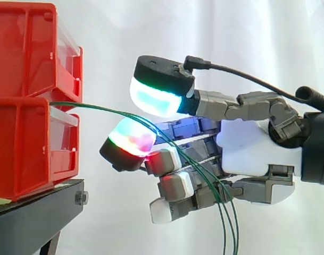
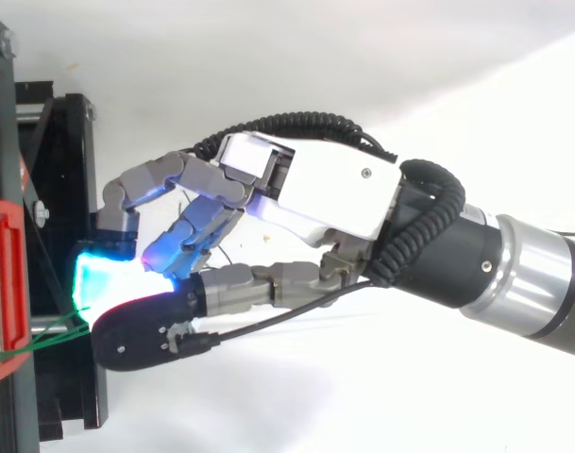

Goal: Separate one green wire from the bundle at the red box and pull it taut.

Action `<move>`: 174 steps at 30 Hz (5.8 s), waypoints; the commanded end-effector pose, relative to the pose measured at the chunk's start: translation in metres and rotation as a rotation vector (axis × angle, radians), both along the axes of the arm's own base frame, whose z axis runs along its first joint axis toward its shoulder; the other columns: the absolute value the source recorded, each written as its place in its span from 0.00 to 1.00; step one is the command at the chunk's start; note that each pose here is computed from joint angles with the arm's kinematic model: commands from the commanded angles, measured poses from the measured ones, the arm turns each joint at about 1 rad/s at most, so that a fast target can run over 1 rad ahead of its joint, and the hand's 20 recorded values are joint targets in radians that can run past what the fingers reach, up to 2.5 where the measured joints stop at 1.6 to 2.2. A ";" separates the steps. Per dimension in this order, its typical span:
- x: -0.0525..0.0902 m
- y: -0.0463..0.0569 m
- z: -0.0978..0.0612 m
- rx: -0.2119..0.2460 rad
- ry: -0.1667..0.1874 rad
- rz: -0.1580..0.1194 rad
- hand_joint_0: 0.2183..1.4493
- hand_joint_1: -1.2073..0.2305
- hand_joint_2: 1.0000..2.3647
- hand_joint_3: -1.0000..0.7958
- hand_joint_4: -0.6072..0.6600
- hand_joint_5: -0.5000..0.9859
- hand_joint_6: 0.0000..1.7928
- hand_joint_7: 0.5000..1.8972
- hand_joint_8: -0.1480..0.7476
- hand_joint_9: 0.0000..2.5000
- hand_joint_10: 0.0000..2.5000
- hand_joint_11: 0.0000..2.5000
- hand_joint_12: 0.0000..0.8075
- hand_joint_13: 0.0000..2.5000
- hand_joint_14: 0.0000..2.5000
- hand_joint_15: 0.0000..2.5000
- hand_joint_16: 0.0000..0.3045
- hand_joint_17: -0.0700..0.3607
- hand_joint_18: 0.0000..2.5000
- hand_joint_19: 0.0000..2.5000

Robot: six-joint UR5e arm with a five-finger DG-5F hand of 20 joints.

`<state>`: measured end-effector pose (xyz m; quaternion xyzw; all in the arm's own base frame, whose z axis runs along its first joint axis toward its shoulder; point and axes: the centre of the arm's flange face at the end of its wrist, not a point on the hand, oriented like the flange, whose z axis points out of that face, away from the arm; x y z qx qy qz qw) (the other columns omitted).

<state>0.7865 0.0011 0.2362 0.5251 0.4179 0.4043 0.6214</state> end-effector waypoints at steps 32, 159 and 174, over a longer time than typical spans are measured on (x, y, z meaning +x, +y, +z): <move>-0.007 0.002 0.018 -0.015 0.028 0.003 0.29 0.33 0.02 0.50 0.51 0.22 0.50 0.47 0.50 0.39 0.01 0.35 0.44 0.32 0.01 0.19 0.17 0.43 0.34 0.19; -0.014 0.013 0.011 0.104 0.027 -0.035 0.34 0.29 0.02 0.48 0.42 0.23 0.50 0.45 0.51 0.30 0.01 0.20 0.37 0.26 0.00 0.03 0.12 0.35 0.25 0.02; -0.018 0.005 0.013 -0.017 0.103 -0.057 0.34 0.29 0.02 0.51 0.39 0.23 0.50 0.46 0.46 0.24 0.00 0.14 0.40 0.27 0.00 0.07 0.13 0.37 0.27 0.05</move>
